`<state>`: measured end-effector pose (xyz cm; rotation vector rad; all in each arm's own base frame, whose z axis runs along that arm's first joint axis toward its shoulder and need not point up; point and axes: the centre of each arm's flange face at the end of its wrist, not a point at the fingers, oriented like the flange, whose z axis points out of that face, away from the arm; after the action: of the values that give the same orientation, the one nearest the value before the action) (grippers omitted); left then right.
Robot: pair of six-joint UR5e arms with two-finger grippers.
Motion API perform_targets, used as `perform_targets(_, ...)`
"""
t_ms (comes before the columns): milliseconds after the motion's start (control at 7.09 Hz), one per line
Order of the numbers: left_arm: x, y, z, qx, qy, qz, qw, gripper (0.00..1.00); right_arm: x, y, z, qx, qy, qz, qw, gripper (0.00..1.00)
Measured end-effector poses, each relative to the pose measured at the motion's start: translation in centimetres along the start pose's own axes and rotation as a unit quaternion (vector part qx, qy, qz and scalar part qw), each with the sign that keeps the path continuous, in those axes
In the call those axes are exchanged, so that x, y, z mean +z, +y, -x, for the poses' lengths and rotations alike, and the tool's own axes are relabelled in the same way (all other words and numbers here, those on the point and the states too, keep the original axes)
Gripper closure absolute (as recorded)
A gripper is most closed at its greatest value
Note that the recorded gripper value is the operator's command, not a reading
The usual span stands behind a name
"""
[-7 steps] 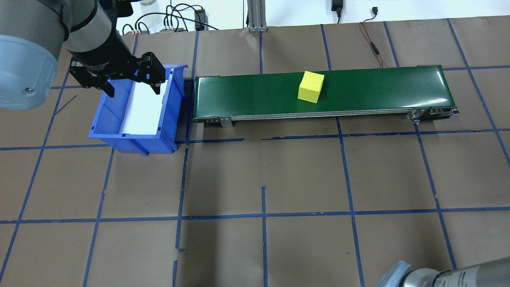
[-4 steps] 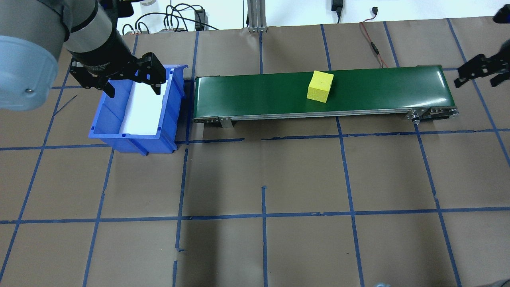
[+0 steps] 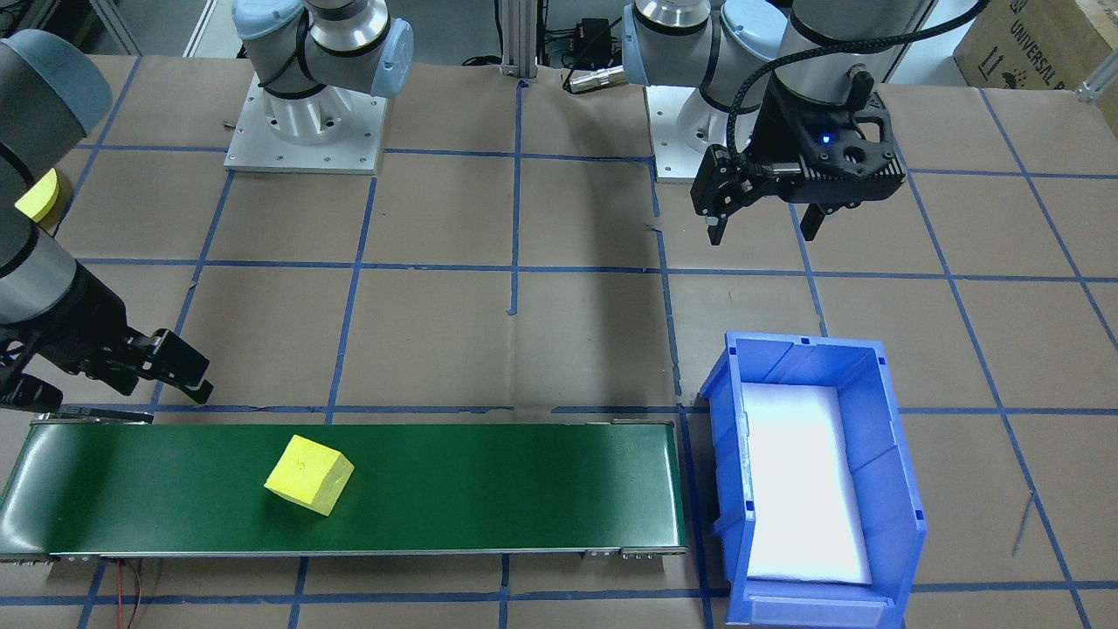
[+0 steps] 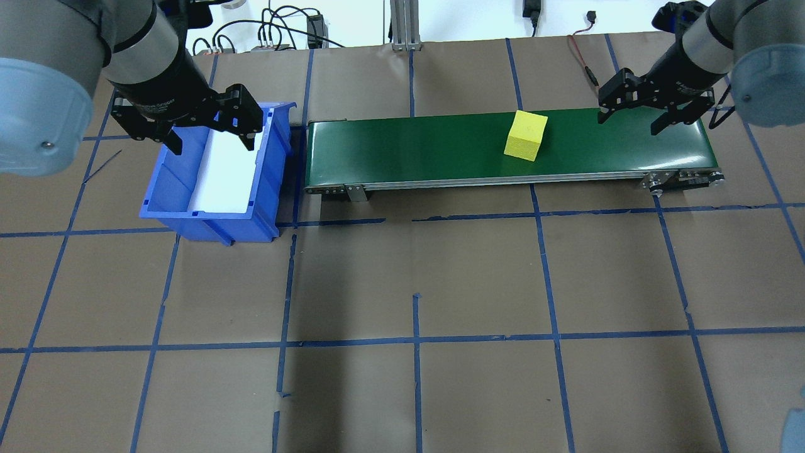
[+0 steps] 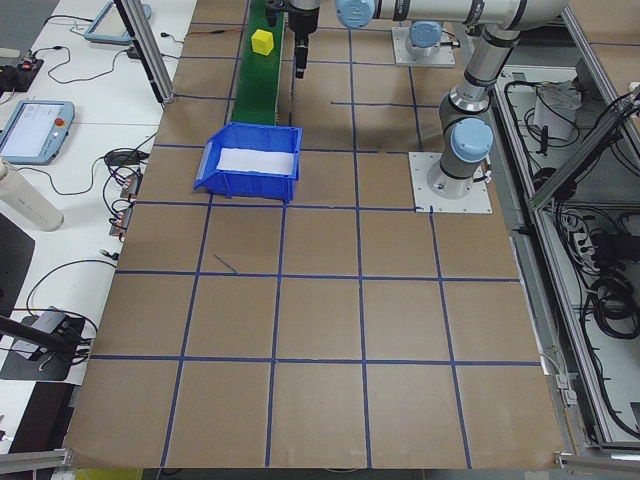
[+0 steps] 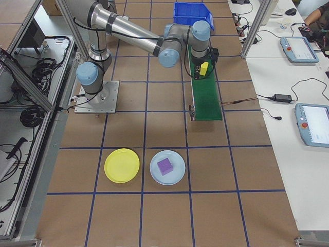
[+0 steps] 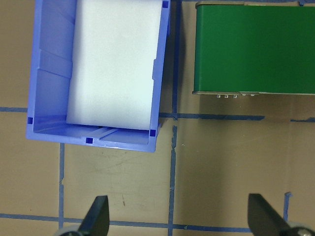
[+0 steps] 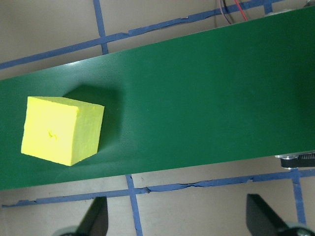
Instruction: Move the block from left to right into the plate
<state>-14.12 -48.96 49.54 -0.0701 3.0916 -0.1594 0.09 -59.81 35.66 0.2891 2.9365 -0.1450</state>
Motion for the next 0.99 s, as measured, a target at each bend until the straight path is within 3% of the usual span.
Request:
perform_targets(423,-0.1,0.0,-0.1,-0.001,0.0,-0.001,1.0,0.0,4.1,-1.5,3.0,0.067,-0.03,0.006,0.997,0.0)
perform_targets(988,-0.3,-0.1,0.2,-0.004,0.002,-0.003,1.0,0.0,6.7,-3.8,3.4,0.075,-0.056,0.015,0.996,0.0)
